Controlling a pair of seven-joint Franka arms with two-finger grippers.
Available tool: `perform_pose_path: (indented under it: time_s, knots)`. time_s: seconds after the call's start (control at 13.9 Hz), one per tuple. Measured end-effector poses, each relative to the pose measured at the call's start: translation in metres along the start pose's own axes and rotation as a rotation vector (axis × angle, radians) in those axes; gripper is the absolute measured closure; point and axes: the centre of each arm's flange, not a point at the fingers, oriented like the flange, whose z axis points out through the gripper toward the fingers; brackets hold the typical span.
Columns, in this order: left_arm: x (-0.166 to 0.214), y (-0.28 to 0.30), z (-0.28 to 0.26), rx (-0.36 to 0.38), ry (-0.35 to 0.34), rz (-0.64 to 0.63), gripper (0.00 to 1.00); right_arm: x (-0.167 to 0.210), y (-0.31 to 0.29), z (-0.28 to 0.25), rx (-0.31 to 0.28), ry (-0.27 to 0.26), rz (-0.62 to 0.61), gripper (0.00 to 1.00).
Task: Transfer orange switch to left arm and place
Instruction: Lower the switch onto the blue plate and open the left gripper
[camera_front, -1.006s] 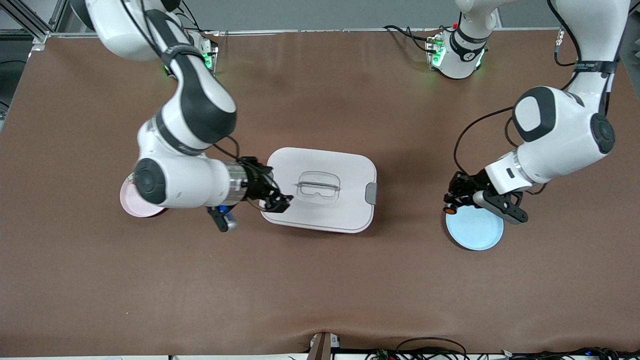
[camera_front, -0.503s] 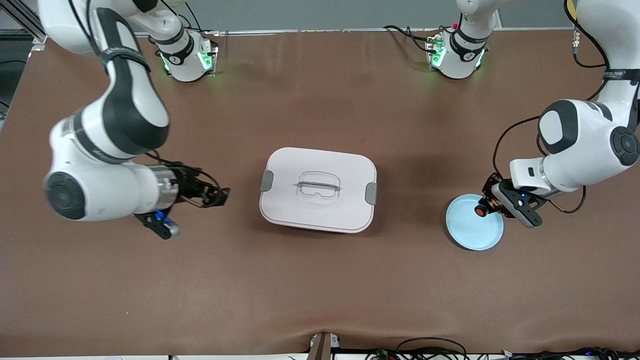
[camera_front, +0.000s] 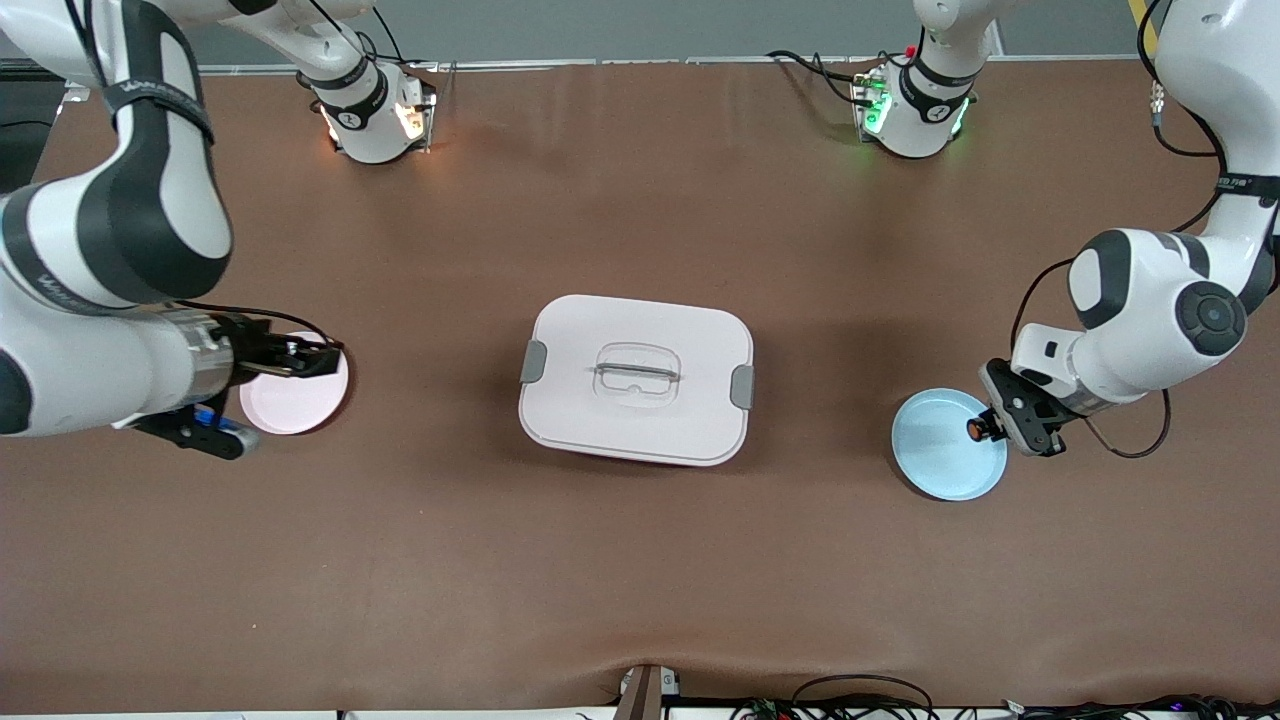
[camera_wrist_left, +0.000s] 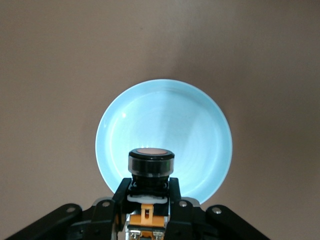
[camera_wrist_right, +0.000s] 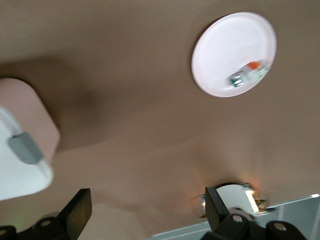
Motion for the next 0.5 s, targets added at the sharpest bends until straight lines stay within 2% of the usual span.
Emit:
perform_pose_path:
  time_s: [0.29, 0.5]
  knots:
    - [-0.013, -0.006, 0.043, 0.015, 0.047, 0.167, 0.65, 0.006, 0.074, -0.013, -0.054, -0.014, -0.082, 0.0]
    - [-0.02, -0.006, 0.063, 0.014, 0.069, 0.254, 0.65, 0.007, 0.1, -0.017, -0.067, -0.019, -0.105, 0.0]
